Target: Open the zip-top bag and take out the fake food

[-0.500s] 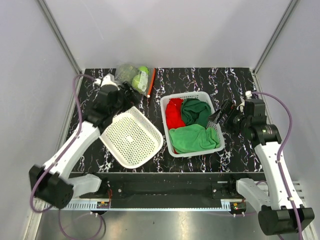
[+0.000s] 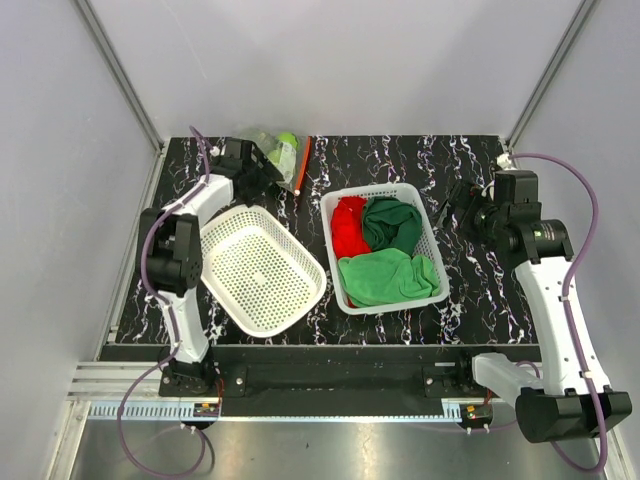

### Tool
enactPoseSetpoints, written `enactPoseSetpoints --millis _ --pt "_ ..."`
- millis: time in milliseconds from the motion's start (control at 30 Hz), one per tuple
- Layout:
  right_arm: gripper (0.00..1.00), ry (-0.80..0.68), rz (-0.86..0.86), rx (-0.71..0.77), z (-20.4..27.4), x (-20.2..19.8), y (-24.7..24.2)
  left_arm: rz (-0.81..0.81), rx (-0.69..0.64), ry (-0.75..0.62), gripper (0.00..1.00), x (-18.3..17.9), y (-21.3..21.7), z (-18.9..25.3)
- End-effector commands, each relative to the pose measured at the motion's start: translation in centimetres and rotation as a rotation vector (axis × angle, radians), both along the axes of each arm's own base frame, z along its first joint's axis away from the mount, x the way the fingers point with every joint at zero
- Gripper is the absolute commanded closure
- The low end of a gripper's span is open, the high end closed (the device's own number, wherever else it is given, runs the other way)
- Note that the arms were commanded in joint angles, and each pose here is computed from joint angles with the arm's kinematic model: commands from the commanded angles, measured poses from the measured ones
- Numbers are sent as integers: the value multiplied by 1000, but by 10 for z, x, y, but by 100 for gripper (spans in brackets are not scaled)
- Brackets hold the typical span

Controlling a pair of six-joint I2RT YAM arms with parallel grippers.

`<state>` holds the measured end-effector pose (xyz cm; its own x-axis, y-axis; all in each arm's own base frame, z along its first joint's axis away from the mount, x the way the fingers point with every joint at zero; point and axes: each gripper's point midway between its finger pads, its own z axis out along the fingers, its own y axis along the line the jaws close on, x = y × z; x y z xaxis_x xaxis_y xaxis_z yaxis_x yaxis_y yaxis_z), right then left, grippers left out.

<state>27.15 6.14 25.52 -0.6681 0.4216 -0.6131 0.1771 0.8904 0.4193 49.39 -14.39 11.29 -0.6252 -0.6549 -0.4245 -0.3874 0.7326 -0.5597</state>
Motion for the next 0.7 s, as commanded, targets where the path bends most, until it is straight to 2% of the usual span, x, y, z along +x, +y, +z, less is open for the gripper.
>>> enactPoseSetpoints --millis 0,100,233,433,567,600,667 --pt "0 -72 36 -92 21 7 -9 -19 -98 -77 18 40 -3 11" --pt "0 -77 73 -97 21 7 -6 -55 -193 -145 19 59 -17 10" --pt "0 -65 100 -79 19 11 0 -26 -269 -130 21 66 -24 -7" --pt "0 -43 131 -62 15 19 6 -21 -322 -170 23 81 -30 -17" --pt "0 -13 167 -29 9 28 15 -36 -369 -184 31 86 -39 -16" --pt "1 -8 185 -10 8 30 19 -36 -371 -180 38 85 -39 -19" --pt "0 -11 196 17 7 39 26 -40 -374 -191 46 85 -40 -18"
